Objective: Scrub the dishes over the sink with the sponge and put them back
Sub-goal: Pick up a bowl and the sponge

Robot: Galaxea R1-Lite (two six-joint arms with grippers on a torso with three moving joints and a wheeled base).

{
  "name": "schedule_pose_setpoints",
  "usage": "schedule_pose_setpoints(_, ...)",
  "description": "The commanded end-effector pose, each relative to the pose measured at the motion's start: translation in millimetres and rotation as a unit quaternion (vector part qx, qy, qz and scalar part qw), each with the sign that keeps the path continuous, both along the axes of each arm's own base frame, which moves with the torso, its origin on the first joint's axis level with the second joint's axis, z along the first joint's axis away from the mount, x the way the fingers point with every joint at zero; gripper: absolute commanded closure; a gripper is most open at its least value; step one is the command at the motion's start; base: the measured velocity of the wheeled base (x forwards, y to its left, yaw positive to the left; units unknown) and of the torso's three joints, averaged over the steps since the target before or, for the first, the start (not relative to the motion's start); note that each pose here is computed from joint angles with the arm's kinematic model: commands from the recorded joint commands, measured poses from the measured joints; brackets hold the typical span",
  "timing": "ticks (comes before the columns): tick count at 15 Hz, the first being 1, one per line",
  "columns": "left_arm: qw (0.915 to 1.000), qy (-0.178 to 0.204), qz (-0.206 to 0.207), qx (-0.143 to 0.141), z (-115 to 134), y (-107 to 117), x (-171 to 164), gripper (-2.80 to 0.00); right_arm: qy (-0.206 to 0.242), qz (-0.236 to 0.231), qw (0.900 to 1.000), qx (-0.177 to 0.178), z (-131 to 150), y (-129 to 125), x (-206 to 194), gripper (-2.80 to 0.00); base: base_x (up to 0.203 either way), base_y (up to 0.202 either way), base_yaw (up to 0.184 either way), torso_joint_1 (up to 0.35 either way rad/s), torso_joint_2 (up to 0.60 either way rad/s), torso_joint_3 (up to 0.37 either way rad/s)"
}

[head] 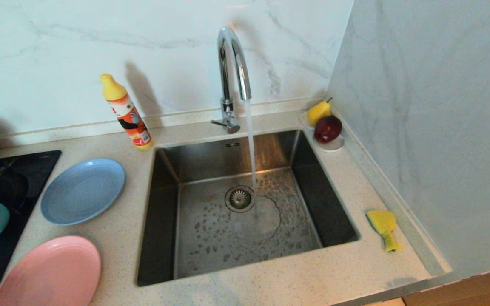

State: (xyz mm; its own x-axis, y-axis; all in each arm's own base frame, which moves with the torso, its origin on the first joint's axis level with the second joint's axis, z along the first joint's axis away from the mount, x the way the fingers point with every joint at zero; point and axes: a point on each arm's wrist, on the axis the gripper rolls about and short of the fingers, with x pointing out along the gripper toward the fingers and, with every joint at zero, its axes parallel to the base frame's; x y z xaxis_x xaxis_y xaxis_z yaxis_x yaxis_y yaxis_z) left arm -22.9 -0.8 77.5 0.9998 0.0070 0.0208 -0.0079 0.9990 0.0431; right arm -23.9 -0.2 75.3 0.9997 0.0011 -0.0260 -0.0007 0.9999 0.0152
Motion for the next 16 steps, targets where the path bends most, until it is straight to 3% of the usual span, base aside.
schedule_pose_setpoints(1,1.0,0.008,0.001,-0.002,-3.8,0.0,1.3,0.0,-0.001,0.0,1.0,0.0,-0.1,0.0,-0.1,0.0,0.0,0.0,0.0,0.0,0.0,0.0)
schedule_pose_setpoints(10,1.0,0.008,0.0,-0.002,-3.8,0.1,1.3,0.0,0.0,-0.001,1.0,-0.001,-0.1,0.0,0.0,0.0,0.0,0.0,0.0,0.0,0.0,0.0)
schedule_pose_setpoints(14,1.0,0.008,0.0,-0.002,-3.8,0.1,1.3,0.0,0.001,0.001,1.0,-0.024,0.3,0.1,-0.5,0.0,0.0,0.0,0.0,0.0,0.0,0.0)
schedule_pose_setpoints(16,1.0,0.008,0.0,-0.002,-3.8,0.1,1.3,0.0,-0.023,0.001,0.999,-0.025,13.8,0.1,-4.9,0.0,0.0,0.0,0.0,0.0,0.0,0.0)
